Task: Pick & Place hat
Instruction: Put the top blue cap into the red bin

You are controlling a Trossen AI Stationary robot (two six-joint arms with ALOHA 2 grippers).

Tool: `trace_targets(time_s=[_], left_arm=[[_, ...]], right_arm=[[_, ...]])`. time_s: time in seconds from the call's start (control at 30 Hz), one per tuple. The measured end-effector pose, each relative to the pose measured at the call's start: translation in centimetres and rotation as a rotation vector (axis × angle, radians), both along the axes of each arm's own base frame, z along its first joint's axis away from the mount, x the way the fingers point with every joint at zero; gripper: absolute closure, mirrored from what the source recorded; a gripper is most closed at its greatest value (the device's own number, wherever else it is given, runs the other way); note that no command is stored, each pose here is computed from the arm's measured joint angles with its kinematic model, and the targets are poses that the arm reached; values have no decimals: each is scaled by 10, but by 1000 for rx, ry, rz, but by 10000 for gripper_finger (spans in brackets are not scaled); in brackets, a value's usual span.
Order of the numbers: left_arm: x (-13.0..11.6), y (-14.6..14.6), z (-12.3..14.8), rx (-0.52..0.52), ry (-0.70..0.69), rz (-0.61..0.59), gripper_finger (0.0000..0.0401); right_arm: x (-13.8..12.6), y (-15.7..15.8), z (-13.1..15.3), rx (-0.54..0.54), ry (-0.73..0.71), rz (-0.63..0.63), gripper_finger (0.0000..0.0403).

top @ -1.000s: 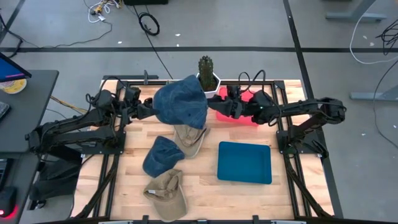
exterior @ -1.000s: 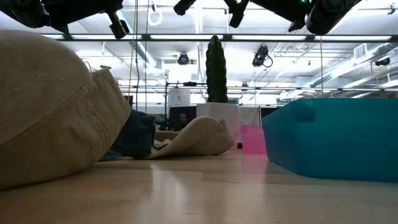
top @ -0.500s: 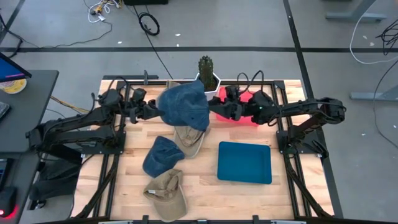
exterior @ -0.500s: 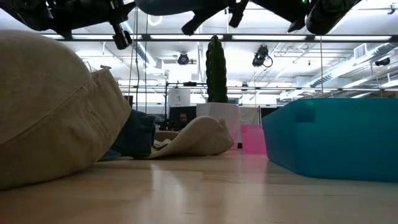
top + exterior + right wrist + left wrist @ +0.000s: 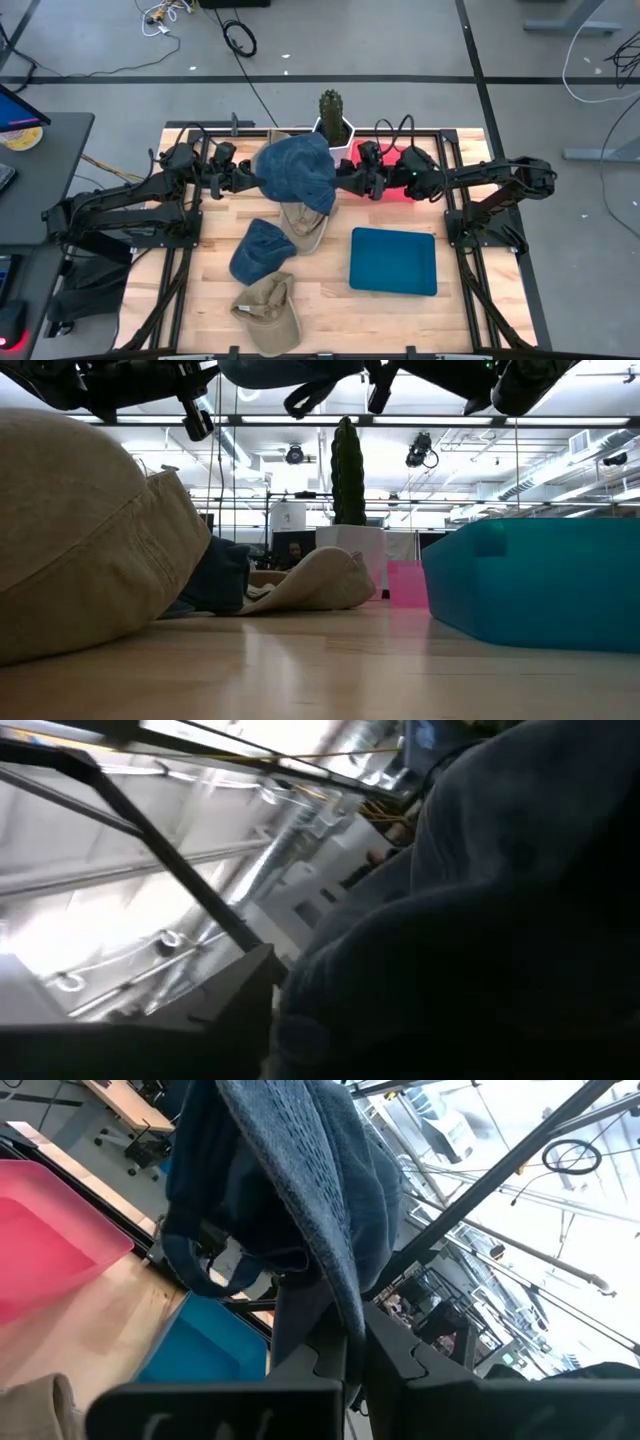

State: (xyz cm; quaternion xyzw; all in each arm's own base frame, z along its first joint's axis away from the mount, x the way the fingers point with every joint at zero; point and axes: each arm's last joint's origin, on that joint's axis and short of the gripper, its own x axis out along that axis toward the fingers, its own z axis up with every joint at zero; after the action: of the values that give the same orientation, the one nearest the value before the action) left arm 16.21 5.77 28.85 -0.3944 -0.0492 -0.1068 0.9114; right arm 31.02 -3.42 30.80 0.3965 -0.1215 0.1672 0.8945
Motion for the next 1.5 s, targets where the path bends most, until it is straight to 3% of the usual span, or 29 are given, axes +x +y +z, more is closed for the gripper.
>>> trace_targets(time_s=[0.23, 0.47, 0.57, 0.9, 1.1, 1.23, 1.43, 1.5], left_arm=[[0, 0, 0, 12, -4, 11, 389], [0, 1, 0, 12, -3, 25, 389], [0, 1, 0, 12, -2, 25, 389], [0, 1, -1, 8, 5, 30, 389], [0, 1, -2, 3, 16, 29, 389], [1, 1, -3, 6, 23, 29, 389], [1, 1, -4, 4, 35, 28, 388], [1, 1, -4, 3, 35, 27, 388]], right_arm=[[-6, 1, 12, -16, -128, 17, 199], [-2, 1, 14, 24, -85, 35, 222], [1, 1, 21, -13, -82, 52, 227], [15, 0, 35, -73, 89, 52, 191], [15, 0, 36, -99, 71, 37, 178], [15, 0, 38, -118, 55, 29, 229], [15, 0, 38, -157, 45, 16, 377], [15, 0, 38, -163, 44, 15, 389]])
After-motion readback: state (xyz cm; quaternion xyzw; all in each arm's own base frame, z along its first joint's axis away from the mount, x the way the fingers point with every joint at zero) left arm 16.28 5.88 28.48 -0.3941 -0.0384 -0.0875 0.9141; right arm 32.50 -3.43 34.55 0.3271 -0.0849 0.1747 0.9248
